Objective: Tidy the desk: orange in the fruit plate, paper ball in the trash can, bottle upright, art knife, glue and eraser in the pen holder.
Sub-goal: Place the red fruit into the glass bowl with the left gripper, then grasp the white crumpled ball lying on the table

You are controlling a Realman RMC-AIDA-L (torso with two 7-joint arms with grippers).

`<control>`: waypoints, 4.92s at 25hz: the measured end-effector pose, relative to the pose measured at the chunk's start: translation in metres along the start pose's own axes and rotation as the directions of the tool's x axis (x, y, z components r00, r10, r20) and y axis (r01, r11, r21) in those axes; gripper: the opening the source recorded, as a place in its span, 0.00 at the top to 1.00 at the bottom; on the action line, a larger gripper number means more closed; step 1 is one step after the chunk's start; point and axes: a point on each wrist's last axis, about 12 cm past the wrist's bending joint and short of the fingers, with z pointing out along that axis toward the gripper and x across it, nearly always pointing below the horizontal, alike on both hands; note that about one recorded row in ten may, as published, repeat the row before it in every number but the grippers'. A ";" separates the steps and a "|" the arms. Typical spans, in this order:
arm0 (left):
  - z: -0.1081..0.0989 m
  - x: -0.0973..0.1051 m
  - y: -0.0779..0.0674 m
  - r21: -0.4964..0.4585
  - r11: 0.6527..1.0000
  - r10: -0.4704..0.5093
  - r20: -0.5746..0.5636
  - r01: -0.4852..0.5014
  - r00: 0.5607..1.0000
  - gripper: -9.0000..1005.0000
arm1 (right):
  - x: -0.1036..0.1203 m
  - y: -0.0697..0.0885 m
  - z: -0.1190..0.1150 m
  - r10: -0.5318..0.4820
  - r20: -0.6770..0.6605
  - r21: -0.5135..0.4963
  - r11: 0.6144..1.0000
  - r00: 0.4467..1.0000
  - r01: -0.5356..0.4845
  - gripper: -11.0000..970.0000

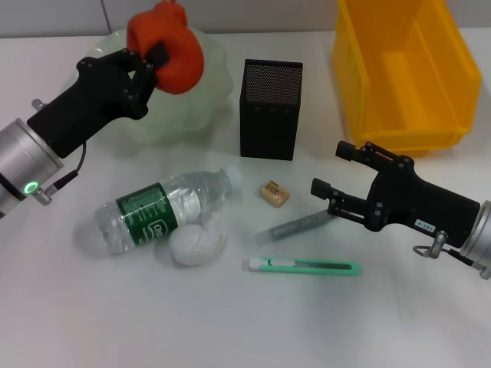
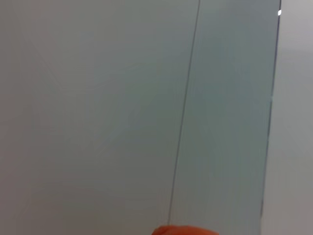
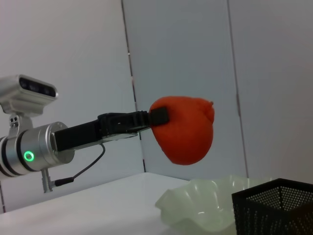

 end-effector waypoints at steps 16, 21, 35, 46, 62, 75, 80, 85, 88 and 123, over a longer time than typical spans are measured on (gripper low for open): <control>0.022 0.004 0.026 -0.211 0.975 0.058 -0.083 -0.074 0.995 0.94 | 0.003 -0.001 -0.003 0.045 0.030 0.066 0.997 0.999 -0.047 0.20; 0.023 0.007 0.029 -0.229 0.967 0.085 -0.115 -0.110 0.990 0.94 | 0.006 -0.002 -0.001 0.050 0.006 0.079 0.996 0.999 -0.051 0.20; 0.022 0.014 0.029 -0.245 0.956 0.122 -0.167 -0.161 0.978 0.94 | 0.011 0.000 -0.001 0.066 -0.020 0.090 0.994 0.998 -0.064 0.20; 0.024 0.017 0.031 -0.264 0.951 0.111 -0.192 -0.160 0.975 0.82 | 0.011 0.000 -0.002 0.067 -0.017 0.087 0.994 0.998 -0.066 0.20; 0.019 -0.006 0.015 -0.031 0.999 -0.035 -0.082 0.033 0.996 0.27 | 0.007 -0.002 -0.004 0.073 0.007 0.089 0.993 0.997 -0.073 0.20; -0.024 -0.020 -0.003 0.195 0.979 -0.036 -0.086 0.053 0.996 0.20 | -0.005 -0.010 -0.011 0.099 0.024 0.045 0.994 0.995 -0.100 0.20; -0.028 -0.022 -0.012 0.308 0.950 -0.010 -0.120 0.046 0.993 0.20 | -0.007 -0.009 -0.018 0.083 0.038 0.044 0.995 0.996 -0.085 0.20; -0.028 -0.027 -0.018 0.420 0.903 0.011 -0.231 0.090 0.973 0.21 | -0.008 -0.008 -0.024 0.079 0.050 0.041 0.996 0.996 -0.081 0.20; -0.024 -0.033 -0.018 0.445 0.885 0.012 -0.312 0.135 0.950 0.21 | -0.007 -0.007 -0.027 0.079 0.052 0.041 0.996 0.996 -0.081 0.20; 0.052 -0.062 -0.040 0.754 0.655 0.671 -0.551 -0.050 0.496 0.22 | 0.000 -0.006 -0.021 0.086 0.007 0.055 0.995 0.996 -0.087 0.20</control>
